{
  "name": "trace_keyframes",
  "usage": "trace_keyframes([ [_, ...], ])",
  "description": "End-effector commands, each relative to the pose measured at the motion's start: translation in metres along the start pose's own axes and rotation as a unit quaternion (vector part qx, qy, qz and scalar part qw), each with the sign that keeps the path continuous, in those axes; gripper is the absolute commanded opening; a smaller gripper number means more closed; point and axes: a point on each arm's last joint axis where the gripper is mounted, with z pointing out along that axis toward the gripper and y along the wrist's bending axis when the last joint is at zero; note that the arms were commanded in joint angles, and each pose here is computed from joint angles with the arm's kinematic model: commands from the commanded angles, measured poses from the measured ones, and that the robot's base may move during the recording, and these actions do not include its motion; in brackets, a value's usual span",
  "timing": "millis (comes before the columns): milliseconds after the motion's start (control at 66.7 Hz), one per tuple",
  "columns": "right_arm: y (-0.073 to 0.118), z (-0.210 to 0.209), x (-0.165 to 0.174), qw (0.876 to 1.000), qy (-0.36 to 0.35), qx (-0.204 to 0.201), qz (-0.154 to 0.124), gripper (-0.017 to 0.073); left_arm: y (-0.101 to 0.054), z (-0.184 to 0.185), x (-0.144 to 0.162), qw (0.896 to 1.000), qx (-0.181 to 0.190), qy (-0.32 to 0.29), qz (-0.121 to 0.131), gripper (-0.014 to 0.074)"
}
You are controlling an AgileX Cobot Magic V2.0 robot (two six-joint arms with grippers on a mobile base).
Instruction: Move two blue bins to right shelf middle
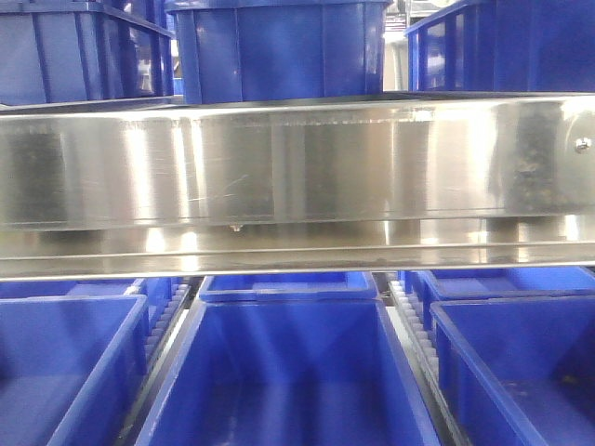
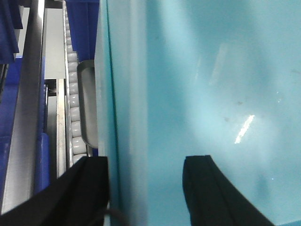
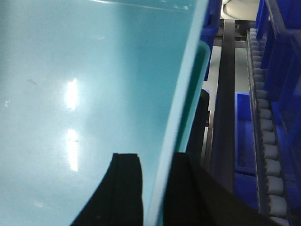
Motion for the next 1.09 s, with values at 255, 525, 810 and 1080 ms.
trace_keyframes([
  [255, 0.0, -0.007, -0.012, 0.999, -0.052, -0.001, -0.017, -0.0154, -0.007, -0.012, -0.011, 0.998, 0.032, -0.053, 0.009, -0.0111],
  [525, 0.0, -0.007, -0.012, 0.999, -0.052, -0.001, -0.017, -0.0154, -0.008, -0.002, -0.016, 0.996, 0.035, -0.077, 0.008, -0.0111],
  [810, 0.0, -0.007, -0.012, 0.999, -0.052, -0.001, -0.017, -0.0154, -0.009, -0.003, -0.022, 0.993, 0.041, -0.111, 0.007, -0.0111],
  [1080, 0.0, -0.007, -0.012, 0.999, -0.052, -0.001, -0.017, -0.0154, -0.01, -0.003, -0.027, 0.989, 0.046, -0.139, 0.006, -0.0111],
])
